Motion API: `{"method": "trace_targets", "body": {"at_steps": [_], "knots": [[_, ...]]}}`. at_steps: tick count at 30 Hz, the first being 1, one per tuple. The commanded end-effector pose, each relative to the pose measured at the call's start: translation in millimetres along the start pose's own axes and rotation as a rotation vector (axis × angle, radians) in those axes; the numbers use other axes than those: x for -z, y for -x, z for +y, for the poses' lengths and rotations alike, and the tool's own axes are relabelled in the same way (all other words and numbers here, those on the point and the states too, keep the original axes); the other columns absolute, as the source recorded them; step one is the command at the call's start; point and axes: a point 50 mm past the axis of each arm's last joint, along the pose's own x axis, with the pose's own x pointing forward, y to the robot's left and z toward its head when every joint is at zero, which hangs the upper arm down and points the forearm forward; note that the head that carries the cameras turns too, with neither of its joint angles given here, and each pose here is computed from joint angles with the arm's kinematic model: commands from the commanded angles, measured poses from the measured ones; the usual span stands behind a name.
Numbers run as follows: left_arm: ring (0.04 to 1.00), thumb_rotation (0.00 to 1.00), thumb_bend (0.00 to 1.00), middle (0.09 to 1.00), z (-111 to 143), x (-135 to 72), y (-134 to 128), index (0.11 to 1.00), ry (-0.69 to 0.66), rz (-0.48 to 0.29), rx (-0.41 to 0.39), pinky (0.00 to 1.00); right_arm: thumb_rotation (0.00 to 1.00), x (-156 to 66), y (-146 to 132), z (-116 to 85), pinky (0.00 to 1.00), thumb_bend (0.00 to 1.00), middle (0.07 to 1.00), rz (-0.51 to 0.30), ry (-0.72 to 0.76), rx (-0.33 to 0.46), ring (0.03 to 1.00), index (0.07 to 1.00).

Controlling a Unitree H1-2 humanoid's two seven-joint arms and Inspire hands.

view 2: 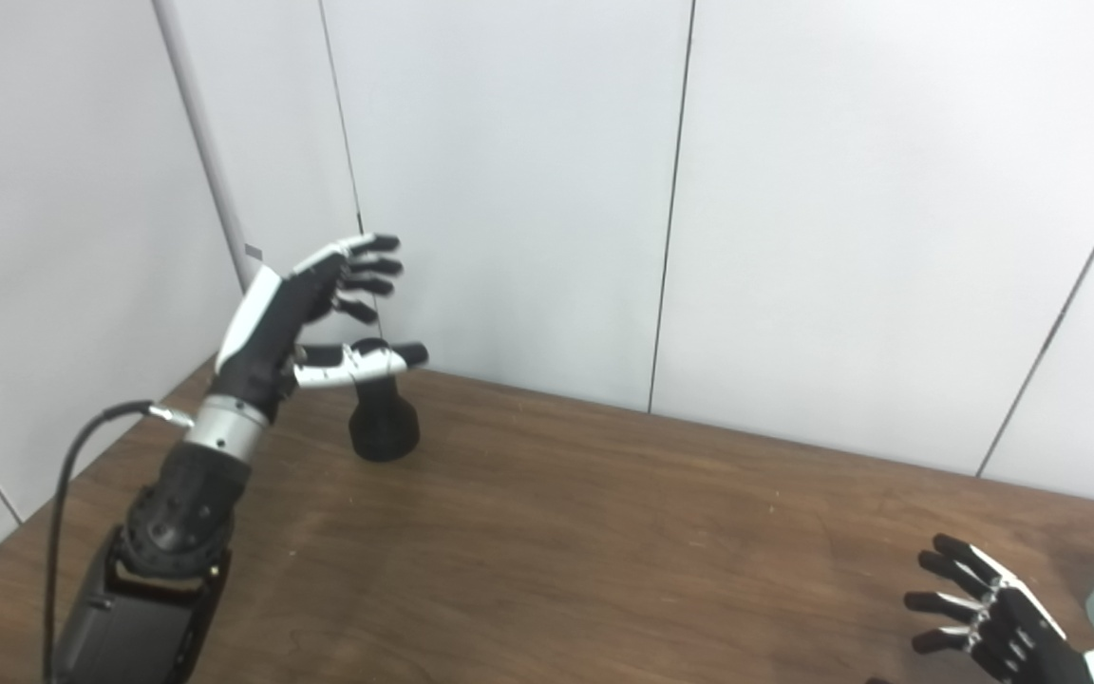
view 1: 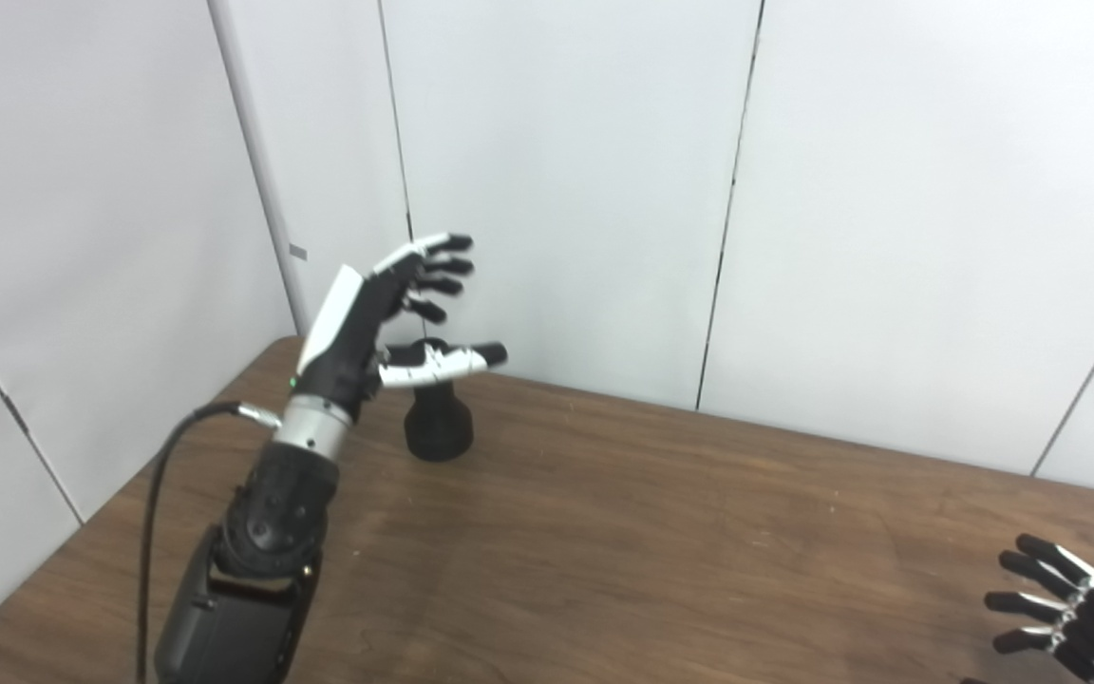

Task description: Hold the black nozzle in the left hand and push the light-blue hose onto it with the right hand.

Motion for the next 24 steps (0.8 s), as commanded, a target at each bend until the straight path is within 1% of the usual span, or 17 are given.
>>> {"method": "trace_targets", "body": {"at_steps": [1, 5, 7, 9, 12, 13, 15, 16, 20, 21, 23, 24], "knots": [[0.751, 0.19, 0.73, 0.763, 17.0, -13.8, -17.2, 0.752, -0.016, -0.052, -0.075, 0.61, 0.01, -13.3, -9.3, -6.1, 0.50, 0.74, 0.791, -0.089, 0.014, -0.001, 0.664, 0.812], [0.782, 0.18, 0.74, 0.780, 13.4, -11.1, -20.5, 0.767, -0.016, -0.011, -0.096, 0.65, 0.02, -13.7, -9.6, -7.4, 0.50, 0.74, 0.791, -0.089, 0.016, -0.004, 0.664, 0.809], [0.829, 0.19, 0.75, 0.810, 13.1, -9.7, -23.1, 0.789, -0.046, 0.017, -0.101, 0.70, 0.01, -13.4, -9.8, -10.0, 0.50, 0.74, 0.791, -0.090, 0.020, -0.004, 0.660, 0.808], [0.855, 0.20, 0.75, 0.828, 13.1, -8.9, -24.8, 0.804, -0.065, 0.034, -0.102, 0.73, 0.01, -12.6, -10.1, -11.7, 0.50, 0.74, 0.791, -0.090, 0.023, -0.003, 0.659, 0.808], [0.867, 0.21, 0.76, 0.838, 13.9, -5.6, -28.4, 0.817, -0.084, 0.076, -0.083, 0.75, 0.01, -12.0, -9.9, -13.0, 0.50, 0.73, 0.792, -0.089, 0.022, -0.003, 0.658, 0.811], [0.855, 0.22, 0.77, 0.835, 14.9, -3.0, -29.7, 0.822, -0.093, 0.099, -0.073, 0.72, 0.01, -11.8, -9.9, -13.1, 0.50, 0.73, 0.792, -0.089, 0.023, -0.004, 0.657, 0.813], [0.846, 0.23, 0.78, 0.832, 16.4, 1.0, -31.0, 0.826, -0.107, 0.134, -0.059, 0.72, 0.00, -11.2, -9.8, -13.8, 0.50, 0.73, 0.792, -0.088, 0.025, -0.006, 0.657, 0.815], [0.851, 0.23, 0.79, 0.832, 16.9, 2.2, -31.1, 0.831, -0.112, 0.146, -0.054, 0.75, 0.00, -10.8, -9.8, -14.2, 0.50, 0.73, 0.792, -0.087, 0.025, -0.006, 0.656, 0.815], [0.863, 0.26, 0.83, 0.853, 10.0, 1.9, -26.6, 0.844, -0.142, 0.206, 0.006, 0.79, 0.00, -11.4, -10.1, -15.6, 0.49, 0.73, 0.791, -0.087, 0.033, -0.009, 0.655, 0.814], [0.876, 0.27, 0.84, 0.863, 9.5, 2.2, -25.9, 0.850, -0.152, 0.212, 0.019, 0.81, 0.00, -11.4, -10.3, -15.7, 0.49, 0.73, 0.791, -0.087, 0.035, -0.010, 0.655, 0.814], [0.934, 0.28, 0.86, 0.890, 11.1, 5.3, -26.0, 0.877, -0.173, 0.228, 0.035, 0.89, 0.00, -11.7, -10.2, -15.7, 0.49, 0.73, 0.792, -0.088, 0.040, -0.010, 0.655, 0.814], [0.954, 0.28, 0.87, 0.903, 12.3, 7.4, -26.3, 0.892, -0.185, 0.238, 0.039, 0.90, 0.00, -11.9, -10.1, -15.6, 0.49, 0.73, 0.793, -0.087, 0.041, -0.010, 0.655, 0.814]]}}
